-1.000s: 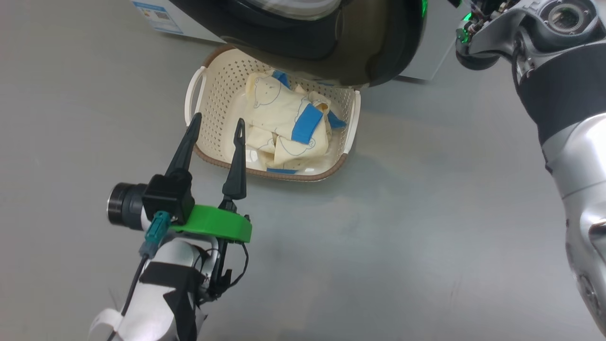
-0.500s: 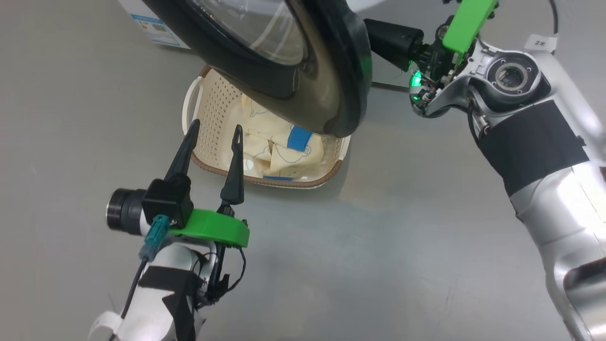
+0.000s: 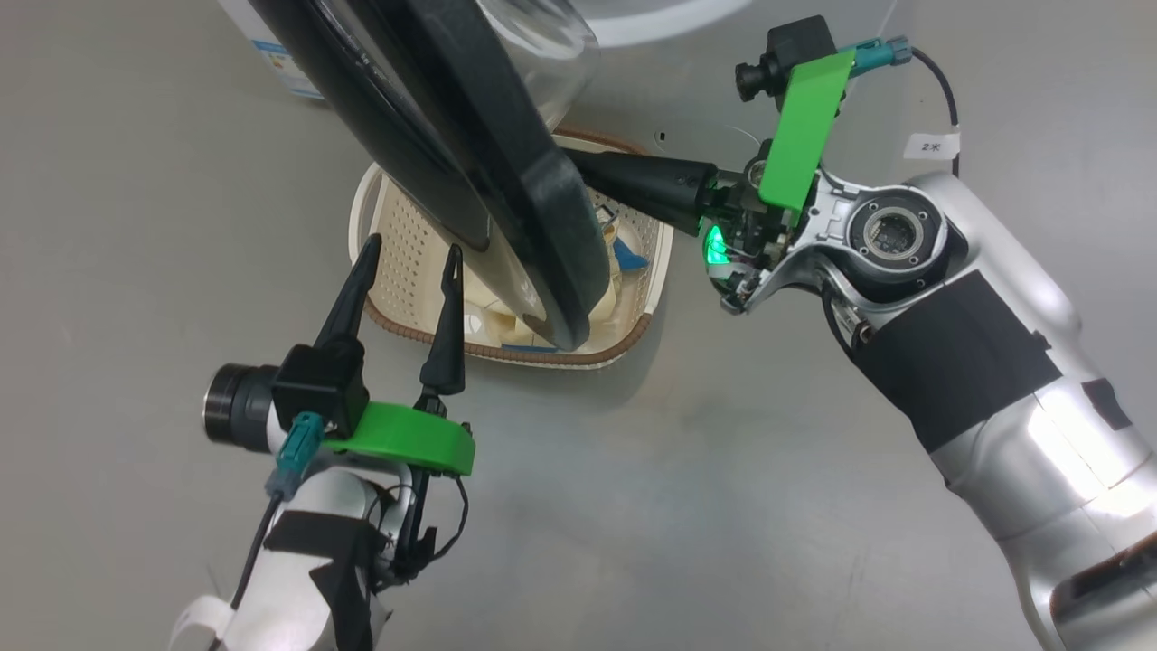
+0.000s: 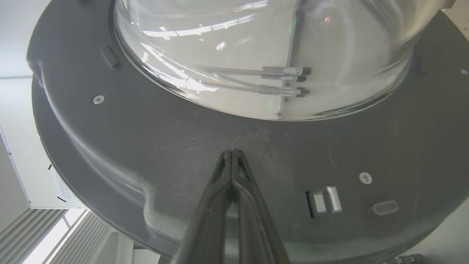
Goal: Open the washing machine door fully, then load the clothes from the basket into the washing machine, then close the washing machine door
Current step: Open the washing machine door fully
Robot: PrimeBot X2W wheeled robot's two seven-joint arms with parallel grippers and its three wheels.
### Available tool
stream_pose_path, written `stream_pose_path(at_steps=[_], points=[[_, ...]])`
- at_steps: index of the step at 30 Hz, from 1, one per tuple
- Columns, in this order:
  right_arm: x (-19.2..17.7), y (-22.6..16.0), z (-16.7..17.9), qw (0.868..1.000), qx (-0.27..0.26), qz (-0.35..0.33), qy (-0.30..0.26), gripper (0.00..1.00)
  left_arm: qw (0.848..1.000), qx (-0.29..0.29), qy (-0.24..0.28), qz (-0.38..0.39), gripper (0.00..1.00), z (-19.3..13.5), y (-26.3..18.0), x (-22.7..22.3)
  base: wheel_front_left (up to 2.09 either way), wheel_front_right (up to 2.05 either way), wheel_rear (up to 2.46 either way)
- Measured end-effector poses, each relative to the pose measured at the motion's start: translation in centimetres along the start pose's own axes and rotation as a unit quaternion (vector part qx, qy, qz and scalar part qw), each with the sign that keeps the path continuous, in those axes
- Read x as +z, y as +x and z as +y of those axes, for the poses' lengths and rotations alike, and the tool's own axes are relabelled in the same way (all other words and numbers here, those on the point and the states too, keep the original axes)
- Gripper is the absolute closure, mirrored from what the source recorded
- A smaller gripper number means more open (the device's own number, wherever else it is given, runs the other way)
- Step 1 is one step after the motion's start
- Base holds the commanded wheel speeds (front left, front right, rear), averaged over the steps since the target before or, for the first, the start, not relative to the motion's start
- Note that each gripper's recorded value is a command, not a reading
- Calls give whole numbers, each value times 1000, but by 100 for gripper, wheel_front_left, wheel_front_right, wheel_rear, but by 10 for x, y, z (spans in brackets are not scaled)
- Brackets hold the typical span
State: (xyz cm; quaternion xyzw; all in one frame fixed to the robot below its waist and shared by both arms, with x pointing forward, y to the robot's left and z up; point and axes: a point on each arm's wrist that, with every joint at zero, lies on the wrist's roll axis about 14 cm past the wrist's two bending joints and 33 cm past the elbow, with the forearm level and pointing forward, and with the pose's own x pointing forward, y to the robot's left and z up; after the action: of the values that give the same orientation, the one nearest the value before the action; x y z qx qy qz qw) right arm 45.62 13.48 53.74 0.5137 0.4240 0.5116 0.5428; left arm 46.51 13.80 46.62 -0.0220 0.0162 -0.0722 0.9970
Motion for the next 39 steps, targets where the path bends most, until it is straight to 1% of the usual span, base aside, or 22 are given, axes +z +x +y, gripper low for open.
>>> stream_pose_path(at_steps=[8,13,16,20,23,26,28,29,30,31,32,35,39], points=[[-19,8,5,1000,7,17,4,100,1000,1,1,-3,0,0,-2,3,0,0,0],[-17,8,5,1000,8,1,12,100,1000,-2,2,-4,0,-1,-2,4,0,0,0],[-12,6,3,1000,6,-19,16,100,1000,-4,4,-3,0,-2,-1,3,0,0,0],[4,-2,0,997,-2,-74,17,100,1000,-6,2,-2,0,-4,0,3,0,0,0],[25,-14,-4,991,-13,-135,15,100,1000,-9,1,-3,0,-5,0,3,0,0,0],[49,-31,-4,979,-26,-202,-6,100,1000,-10,0,-4,0,-6,1,4,0,0,0],[65,-48,-3,967,-35,-253,-22,100,1000,-10,3,-5,0,-6,1,5,0,0,0],[73,-56,-4,959,-44,-278,-39,96,1000,-10,3,-5,0,-6,0,5,0,0,0],[79,-66,-6,951,-54,-300,-54,63,1000,-9,4,-3,0,-6,-1,4,0,0,0],[84,-76,-8,943,-64,-320,-68,28,1000,-10,3,-2,0,-7,-2,2,0,0,0],[88,-85,-11,934,-77,-337,-85,0,1000,-11,3,0,0,-8,-2,2,0,0,0],[98,-114,-19,907,-110,-386,-126,0,1000,-14,2,3,0,-10,-3,-1,0,0,0],[103,-147,-28,868,-159,-428,-195,0,1000,-15,4,4,0,-11,-4,-1,0,0,0]])
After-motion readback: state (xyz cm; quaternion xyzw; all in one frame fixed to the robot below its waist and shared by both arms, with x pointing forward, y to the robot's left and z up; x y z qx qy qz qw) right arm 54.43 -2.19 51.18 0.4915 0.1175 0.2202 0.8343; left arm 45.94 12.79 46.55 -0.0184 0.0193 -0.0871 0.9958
